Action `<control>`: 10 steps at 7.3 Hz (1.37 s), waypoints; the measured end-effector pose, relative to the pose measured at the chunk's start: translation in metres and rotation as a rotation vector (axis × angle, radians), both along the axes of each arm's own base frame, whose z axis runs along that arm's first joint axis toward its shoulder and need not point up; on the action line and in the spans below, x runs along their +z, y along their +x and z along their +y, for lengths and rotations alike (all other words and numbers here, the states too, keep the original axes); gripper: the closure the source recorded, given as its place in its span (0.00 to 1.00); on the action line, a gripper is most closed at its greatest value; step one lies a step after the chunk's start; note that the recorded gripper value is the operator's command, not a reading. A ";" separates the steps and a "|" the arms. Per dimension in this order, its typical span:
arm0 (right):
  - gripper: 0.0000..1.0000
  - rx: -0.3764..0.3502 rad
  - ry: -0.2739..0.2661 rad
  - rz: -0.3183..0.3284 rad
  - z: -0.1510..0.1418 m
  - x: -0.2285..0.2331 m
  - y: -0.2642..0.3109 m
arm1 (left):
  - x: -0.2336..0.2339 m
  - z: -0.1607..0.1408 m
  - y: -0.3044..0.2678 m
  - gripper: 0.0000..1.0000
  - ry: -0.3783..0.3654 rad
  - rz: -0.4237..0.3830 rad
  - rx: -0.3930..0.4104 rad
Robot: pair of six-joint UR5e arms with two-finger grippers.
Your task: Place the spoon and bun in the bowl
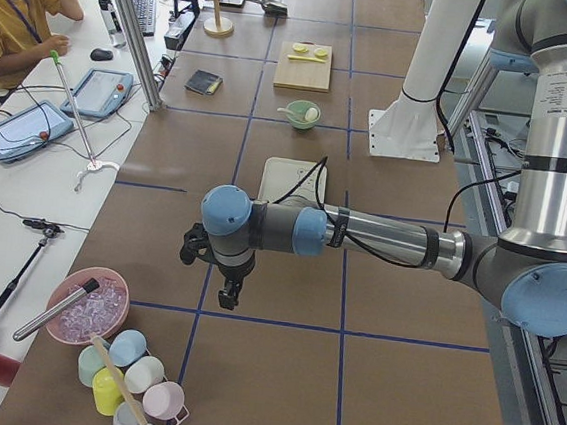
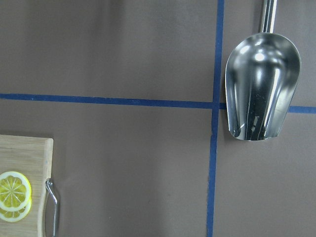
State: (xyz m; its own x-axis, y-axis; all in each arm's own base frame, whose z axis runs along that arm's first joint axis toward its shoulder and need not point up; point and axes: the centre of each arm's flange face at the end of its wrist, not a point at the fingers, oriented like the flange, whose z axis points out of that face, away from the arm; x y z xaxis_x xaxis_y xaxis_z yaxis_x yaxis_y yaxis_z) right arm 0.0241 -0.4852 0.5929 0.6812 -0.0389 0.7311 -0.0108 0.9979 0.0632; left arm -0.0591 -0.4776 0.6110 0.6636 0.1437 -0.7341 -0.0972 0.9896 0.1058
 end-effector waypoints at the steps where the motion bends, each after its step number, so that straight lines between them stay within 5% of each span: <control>1: 0.00 0.000 0.000 0.000 -0.008 0.001 0.000 | 0.000 0.001 -0.001 0.00 -0.028 0.000 -0.030; 10: 0.00 -0.001 0.016 -0.010 -0.032 -0.014 -0.003 | -0.004 -0.002 -0.002 0.00 -0.073 0.000 -0.084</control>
